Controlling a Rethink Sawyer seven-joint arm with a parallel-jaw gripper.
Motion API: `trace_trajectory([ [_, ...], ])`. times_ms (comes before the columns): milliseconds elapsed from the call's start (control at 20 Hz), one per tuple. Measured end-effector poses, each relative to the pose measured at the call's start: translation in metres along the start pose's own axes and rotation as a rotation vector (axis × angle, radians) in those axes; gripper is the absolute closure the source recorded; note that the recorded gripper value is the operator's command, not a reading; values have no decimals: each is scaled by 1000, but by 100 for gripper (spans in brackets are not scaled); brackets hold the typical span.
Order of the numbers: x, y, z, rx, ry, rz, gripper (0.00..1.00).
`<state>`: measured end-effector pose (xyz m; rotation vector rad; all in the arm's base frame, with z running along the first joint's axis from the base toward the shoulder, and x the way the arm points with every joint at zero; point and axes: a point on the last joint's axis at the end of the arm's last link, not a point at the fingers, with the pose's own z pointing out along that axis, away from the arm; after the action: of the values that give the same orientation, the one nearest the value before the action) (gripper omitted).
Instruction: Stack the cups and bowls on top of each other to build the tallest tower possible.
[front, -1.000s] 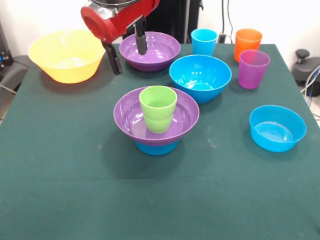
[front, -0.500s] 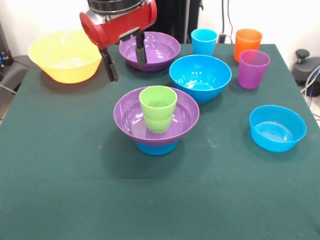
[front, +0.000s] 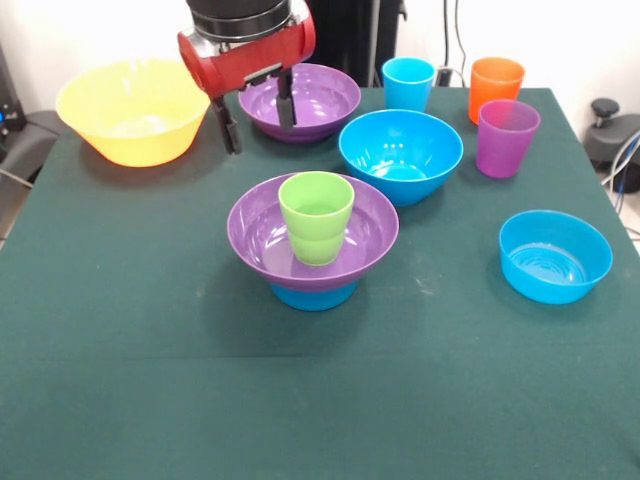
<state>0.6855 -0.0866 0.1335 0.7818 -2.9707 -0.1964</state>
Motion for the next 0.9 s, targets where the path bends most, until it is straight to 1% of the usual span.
trace_trajectory([
  [250,16,13,7,7,1,19,0],
  [450,32,21,15,19,-13,37,0],
  [550,45,23,21,26,-33,57,0],
  [750,61,24,29,29,-62,87,0],
  [850,78,25,37,31,-90,116,0],
  [900,84,26,39,31,-98,123,0],
])
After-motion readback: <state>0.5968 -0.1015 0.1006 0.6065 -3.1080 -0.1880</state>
